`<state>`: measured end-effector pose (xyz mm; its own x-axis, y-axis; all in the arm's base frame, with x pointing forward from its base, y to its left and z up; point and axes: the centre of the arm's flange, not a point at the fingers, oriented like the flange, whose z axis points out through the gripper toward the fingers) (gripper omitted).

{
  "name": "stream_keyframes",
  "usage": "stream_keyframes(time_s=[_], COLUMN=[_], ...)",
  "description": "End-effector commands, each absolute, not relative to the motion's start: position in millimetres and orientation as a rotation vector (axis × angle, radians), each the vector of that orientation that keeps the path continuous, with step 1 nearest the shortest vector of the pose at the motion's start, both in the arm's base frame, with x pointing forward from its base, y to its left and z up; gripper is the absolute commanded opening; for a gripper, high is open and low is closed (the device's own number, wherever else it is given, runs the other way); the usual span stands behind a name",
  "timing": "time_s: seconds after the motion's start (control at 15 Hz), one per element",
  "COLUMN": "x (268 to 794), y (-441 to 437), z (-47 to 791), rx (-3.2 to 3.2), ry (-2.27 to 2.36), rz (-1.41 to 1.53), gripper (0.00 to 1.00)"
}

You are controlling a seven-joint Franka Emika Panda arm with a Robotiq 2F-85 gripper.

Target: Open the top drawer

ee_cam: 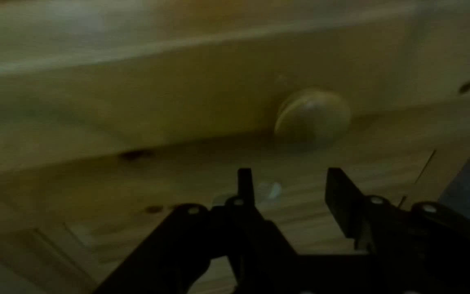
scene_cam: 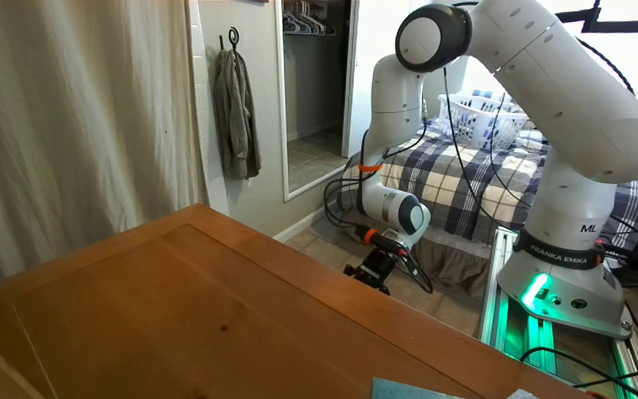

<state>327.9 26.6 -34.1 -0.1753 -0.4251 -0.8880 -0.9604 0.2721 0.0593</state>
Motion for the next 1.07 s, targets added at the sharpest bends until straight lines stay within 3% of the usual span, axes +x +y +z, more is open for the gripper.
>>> stream_keyframes(time_s=[0.0,0.33,0.87,0.93,1.0], x=[249,194,199,206,213], y=[-22,-76,-127,-133,-136], z=[-41,-35,29,45,56], rx=[-1.355,-1.419,-1.576,-1.614,-1.651], ry=[1.894,2.125,2.415,2.429,2.442], rz=[0.805,0.720,0.335,0.272,0.206], gripper=[0.25,0.25,0.25,0.75,0.77])
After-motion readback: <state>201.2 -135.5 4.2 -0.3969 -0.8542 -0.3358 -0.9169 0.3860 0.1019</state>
